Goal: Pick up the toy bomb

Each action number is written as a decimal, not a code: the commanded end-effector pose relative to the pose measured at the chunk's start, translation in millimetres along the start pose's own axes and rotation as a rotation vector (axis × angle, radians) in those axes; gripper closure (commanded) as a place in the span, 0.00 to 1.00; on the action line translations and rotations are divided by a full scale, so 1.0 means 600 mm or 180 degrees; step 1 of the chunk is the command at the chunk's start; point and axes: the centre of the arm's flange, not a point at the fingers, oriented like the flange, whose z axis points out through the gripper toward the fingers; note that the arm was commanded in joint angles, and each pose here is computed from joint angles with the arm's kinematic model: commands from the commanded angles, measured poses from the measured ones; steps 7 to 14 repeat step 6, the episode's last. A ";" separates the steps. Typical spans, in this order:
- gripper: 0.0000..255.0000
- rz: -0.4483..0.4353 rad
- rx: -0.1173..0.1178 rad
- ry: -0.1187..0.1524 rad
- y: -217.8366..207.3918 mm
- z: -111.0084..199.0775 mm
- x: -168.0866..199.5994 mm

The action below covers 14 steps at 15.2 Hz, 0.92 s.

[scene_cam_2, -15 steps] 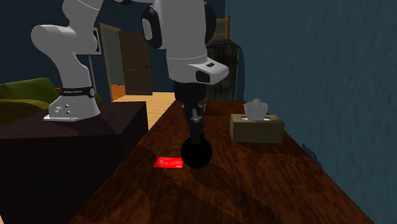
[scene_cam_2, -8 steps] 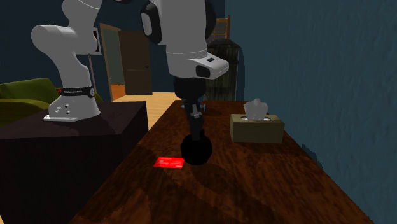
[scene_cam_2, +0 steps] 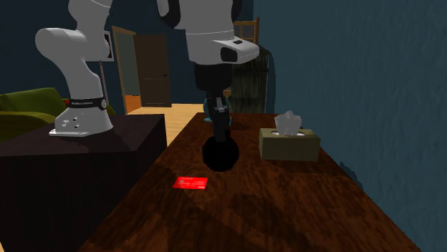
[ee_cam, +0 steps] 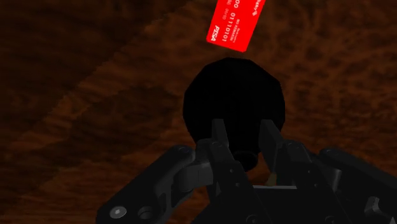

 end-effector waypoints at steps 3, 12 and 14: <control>1.00 0.0000 0.0000 0.0001 -0.009 -0.034 0.003; 1.00 0.0000 0.0000 0.0001 -0.011 -0.044 0.004; 1.00 0.0000 0.0000 0.0001 -0.011 -0.044 0.004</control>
